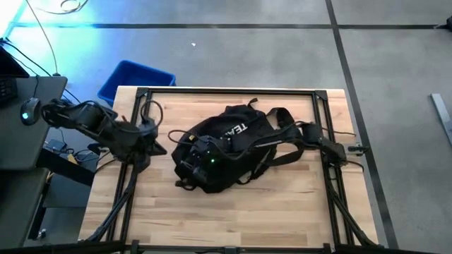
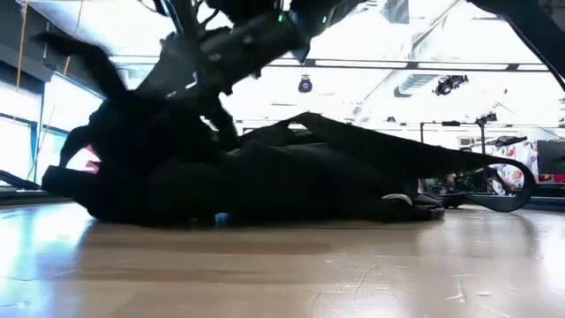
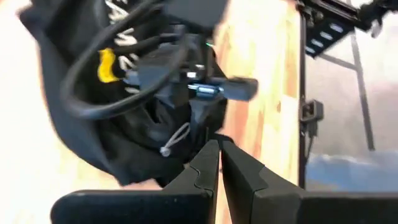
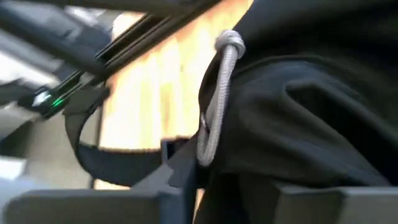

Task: Unpack backpack
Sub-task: Open the black backpack

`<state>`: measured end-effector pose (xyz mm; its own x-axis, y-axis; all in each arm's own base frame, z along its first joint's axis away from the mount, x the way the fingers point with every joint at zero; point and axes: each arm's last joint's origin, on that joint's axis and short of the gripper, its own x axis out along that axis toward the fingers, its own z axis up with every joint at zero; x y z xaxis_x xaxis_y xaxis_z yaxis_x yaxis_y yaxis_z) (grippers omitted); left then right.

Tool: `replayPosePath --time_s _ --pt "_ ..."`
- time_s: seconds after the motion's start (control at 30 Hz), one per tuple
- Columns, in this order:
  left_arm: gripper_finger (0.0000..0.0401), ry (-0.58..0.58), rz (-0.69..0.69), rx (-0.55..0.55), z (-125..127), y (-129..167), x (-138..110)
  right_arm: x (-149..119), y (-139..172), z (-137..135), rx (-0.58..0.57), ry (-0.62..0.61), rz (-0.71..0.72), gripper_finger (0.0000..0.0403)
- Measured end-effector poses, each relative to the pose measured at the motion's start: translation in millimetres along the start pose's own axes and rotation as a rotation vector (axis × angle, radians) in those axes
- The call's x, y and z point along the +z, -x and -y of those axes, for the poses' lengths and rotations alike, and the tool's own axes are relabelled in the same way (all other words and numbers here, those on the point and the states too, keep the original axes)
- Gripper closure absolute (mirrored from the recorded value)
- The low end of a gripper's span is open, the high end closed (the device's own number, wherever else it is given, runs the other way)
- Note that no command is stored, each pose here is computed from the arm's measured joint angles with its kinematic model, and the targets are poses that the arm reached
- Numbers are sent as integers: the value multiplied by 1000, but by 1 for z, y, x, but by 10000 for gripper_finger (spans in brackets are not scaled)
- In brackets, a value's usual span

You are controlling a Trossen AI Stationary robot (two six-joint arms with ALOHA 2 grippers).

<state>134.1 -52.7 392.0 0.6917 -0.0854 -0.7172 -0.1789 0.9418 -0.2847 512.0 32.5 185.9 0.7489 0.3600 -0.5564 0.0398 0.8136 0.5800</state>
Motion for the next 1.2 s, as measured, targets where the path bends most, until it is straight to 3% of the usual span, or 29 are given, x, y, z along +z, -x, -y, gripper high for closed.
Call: replayPosePath --time_s 0.1,0.27,0.4,0.53,0.63,0.8,1.0,1.2 --pt "401 -2 -29 -41 12 -2 -6 6 7 -6 101 122 -4 247" --pt "401 67 -50 -40 34 -4 -21 20 44 -31 98 338 5 175" --pt "401 120 -48 16 52 -11 -35 21 64 -47 72 479 -4 155" --pt "401 181 -106 97 68 -26 -49 19 65 -58 48 573 22 155" --pt "401 319 -160 195 75 -34 -62 16 55 -61 -36 591 67 155" --pt "401 518 -240 322 84 -40 -82 14 37 -67 -36 531 191 155" --pt "401 523 -259 323 94 -38 -96 6 15 -57 -136 471 229 155" --pt "401 490 -251 323 96 -37 -101 9 -8 -51 -136 446 266 155"
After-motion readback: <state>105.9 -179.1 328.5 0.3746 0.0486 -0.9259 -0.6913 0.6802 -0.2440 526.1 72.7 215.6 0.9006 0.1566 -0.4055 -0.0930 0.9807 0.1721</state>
